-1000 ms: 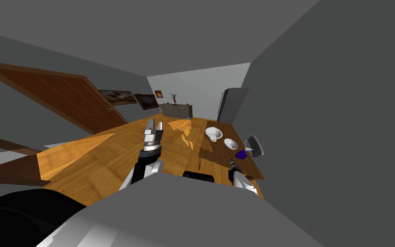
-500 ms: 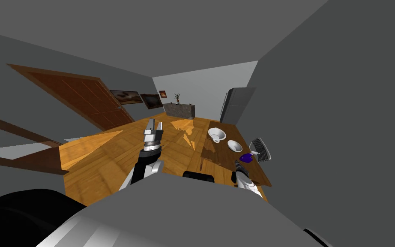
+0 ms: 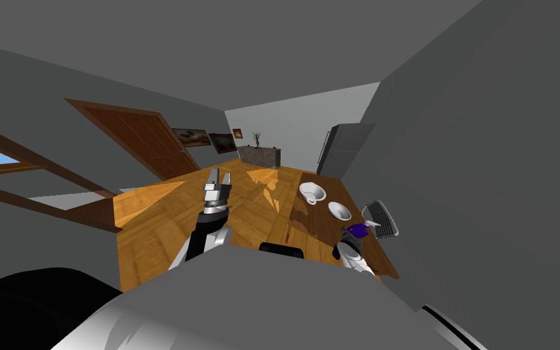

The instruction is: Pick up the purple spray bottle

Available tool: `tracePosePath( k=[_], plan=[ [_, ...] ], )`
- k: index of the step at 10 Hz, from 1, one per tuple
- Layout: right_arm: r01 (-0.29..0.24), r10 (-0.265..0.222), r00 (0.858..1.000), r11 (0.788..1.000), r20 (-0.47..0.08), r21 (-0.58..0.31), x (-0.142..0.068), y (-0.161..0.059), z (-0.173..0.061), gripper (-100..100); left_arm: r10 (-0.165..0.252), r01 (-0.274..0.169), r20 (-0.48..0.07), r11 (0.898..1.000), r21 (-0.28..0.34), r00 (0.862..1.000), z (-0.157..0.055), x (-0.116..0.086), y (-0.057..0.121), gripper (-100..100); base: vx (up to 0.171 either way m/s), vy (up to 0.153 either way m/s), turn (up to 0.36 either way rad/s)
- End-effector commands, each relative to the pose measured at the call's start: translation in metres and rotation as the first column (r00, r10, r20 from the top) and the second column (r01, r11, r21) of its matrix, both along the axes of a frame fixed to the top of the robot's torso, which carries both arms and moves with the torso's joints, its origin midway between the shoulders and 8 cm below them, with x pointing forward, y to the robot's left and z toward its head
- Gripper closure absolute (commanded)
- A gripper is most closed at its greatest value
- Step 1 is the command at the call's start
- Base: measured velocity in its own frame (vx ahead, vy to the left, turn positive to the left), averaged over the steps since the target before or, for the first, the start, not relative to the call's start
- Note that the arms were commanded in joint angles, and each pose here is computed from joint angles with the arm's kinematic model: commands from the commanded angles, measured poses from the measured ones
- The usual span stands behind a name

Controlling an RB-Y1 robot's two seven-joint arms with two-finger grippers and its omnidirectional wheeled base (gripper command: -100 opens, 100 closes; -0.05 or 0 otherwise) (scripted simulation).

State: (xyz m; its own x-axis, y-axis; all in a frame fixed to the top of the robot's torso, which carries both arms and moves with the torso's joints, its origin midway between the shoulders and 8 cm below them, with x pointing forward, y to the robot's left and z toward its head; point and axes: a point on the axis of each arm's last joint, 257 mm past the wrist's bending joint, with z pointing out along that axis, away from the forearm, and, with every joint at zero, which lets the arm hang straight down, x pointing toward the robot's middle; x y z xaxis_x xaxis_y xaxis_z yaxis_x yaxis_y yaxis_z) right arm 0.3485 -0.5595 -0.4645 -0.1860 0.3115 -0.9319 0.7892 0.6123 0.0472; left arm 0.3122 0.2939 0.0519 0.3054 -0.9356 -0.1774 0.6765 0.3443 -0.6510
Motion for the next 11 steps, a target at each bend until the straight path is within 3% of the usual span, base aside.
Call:
tracePosePath(
  k=[1, 6, 7, 8, 9, 10, 11],
  plan=[
    [0.009, -0.009, 1.0, 0.999, -0.004, -0.039, -0.004, -0.011, 0.005, -100, 0.0, 0.0, 0.0, 1.0, 0.0, 1.0, 0.0, 0.0, 0.0, 0, 0.005, 0.004, 0.035],
    [0.027, -0.023, 1.0, 0.973, 0.018, -0.228, -0.002, -0.058, 0.051, -100, 0.0, 0.0, 0.0, 1.0, 0.0, 1.0, 0.0, 0.0, 0.0, 0, 0.001, -0.001, 0.099],
    [0.022, -0.02, 1.0, 0.979, 0.011, -0.203, -0.001, -0.049, 0.042, -100, 0.0, 0.0, 0.0, 1.0, 0.0, 1.0, 0.0, 0.0, 0.0, 0, -0.001, -0.009, 0.024],
    [0.025, -0.022, 1.0, 0.978, 0.015, -0.208, -0.001, -0.05, 0.044, 0, 0.0, 0.0, 0.0, 1.0, 0.0, 1.0, 0.0, 0.0, 0.0, 0, 0.0, 0.0, 0.0],
    [0.025, -0.022, 1.0, 0.978, 0.015, -0.207, -0.001, -0.05, 0.044, -100, 0.0, 0.0, 0.0, 1.0, 0.0, 1.0, 0.0, 0.0, 0.0, 0, 0.0, 0.0, 0.0],
    [0.025, -0.022, 1.0, 0.978, 0.015, -0.207, -0.001, -0.05, 0.044, 100, 0.0, 0.0, 0.0, 1.0, 0.0, 1.0, 0.0, 0.0, 0.0, 0, 0.0, 0.0, 0.0],
    [0.025, -0.022, 1.0, 0.978, 0.015, -0.207, -0.001, -0.05, 0.044, 100, 0.0, 0.0, 0.0, 1.0, 0.0, 1.0, 0.0, 0.0, 0.0, 0, 0.0, 0.0, 0.0]
  ],
)
